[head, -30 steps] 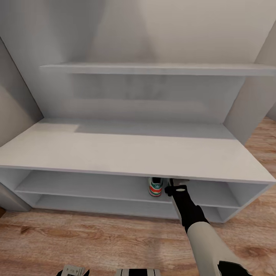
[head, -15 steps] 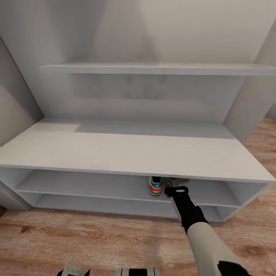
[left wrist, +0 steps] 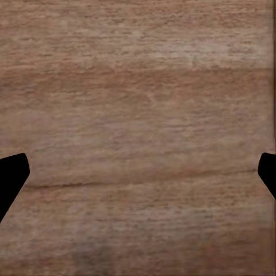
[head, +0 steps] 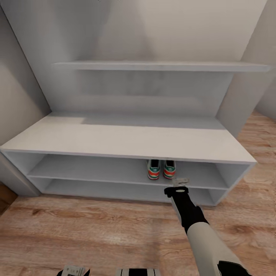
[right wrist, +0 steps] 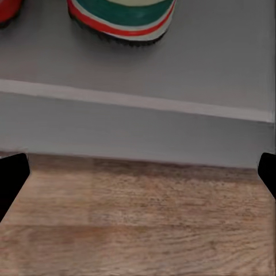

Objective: Pick up the two gym shoes and the two sandals from the corridor floor and place them onto the hallstand (shoe rack) in the corridor, making sure they are on the rack and not on the floor. Arrange them so the two gym shoes are next to each other and the two sandals are next to each other.

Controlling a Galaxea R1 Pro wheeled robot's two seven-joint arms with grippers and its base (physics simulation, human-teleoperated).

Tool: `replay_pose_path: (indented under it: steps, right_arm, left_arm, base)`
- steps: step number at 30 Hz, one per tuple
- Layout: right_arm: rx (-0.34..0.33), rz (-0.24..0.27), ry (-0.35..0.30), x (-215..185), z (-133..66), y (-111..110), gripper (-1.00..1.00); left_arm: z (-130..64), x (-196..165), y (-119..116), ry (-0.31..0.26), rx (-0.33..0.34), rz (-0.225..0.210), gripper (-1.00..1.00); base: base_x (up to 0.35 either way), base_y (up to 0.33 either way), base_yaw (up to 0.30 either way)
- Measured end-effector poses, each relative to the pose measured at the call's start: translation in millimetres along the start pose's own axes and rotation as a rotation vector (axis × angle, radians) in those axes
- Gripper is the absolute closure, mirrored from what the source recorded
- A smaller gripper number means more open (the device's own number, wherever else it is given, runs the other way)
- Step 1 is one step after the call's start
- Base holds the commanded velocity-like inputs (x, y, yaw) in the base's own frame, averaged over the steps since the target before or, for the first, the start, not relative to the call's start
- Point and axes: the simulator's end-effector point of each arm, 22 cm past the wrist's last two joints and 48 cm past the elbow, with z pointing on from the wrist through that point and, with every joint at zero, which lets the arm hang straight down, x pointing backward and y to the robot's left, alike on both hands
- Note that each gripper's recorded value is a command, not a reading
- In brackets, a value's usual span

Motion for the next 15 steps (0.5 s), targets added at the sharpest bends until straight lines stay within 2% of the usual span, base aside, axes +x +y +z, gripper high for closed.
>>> replay_pose_path:
  steps: [15]
  right_arm:
    - [-0.005,-0.005,0.005,4,0.7,3,-1.0]
  left_arm:
    - [1.0,-10,6,-0.02,-0.009,0.003,-1.0]
  base:
    - [-0.336,0.0,0.0]
